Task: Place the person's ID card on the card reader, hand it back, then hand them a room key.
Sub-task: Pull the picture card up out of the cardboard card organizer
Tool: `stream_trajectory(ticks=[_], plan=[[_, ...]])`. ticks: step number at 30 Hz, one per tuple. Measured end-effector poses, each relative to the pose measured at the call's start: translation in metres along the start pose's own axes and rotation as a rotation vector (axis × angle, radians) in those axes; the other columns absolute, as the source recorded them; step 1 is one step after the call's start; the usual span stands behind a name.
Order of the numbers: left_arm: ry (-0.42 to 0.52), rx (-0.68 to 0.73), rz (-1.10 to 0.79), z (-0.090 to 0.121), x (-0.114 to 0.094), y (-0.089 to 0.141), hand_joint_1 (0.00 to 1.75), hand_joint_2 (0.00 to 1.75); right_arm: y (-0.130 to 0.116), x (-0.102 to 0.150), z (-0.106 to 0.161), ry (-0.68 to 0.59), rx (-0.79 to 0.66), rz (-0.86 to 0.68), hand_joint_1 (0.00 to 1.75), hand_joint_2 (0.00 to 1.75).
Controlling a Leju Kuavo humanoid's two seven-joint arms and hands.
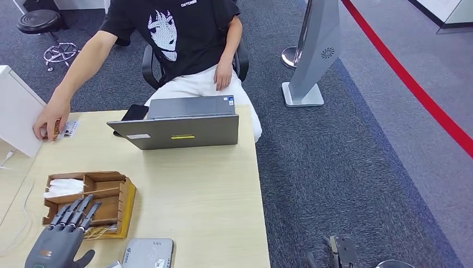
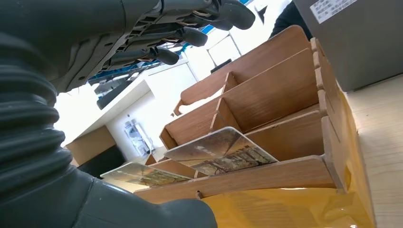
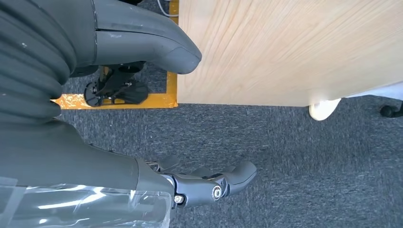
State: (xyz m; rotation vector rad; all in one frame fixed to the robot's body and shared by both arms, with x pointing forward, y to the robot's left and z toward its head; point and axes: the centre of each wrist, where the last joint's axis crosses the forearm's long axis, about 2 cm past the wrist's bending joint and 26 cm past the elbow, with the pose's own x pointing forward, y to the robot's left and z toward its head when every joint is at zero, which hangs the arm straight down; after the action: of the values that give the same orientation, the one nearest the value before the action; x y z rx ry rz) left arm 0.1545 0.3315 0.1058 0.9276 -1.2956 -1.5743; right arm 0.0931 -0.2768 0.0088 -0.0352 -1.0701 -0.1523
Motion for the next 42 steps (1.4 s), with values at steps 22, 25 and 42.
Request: stream_trajectory(ticks=[22,25,42], plan=[[0.058,-0.033,0.034,-0.006,-0.002,-0.011,1.75,1.75,0.001,0.001,-0.001,0.002,0.016,0.010,0.00,1.75],[0.067,-0.031,0.031,-0.007,-0.003,-0.010,1.75,1.75,0.001,0.001,-0.002,0.001,0.015,0.009,0.00,1.75],[0.120,0.193,-0.008,-0.025,-0.010,0.022,1.75,1.75,0.002,-0.001,0.001,-0.005,-0.008,-0.007,0.00,1.75]])
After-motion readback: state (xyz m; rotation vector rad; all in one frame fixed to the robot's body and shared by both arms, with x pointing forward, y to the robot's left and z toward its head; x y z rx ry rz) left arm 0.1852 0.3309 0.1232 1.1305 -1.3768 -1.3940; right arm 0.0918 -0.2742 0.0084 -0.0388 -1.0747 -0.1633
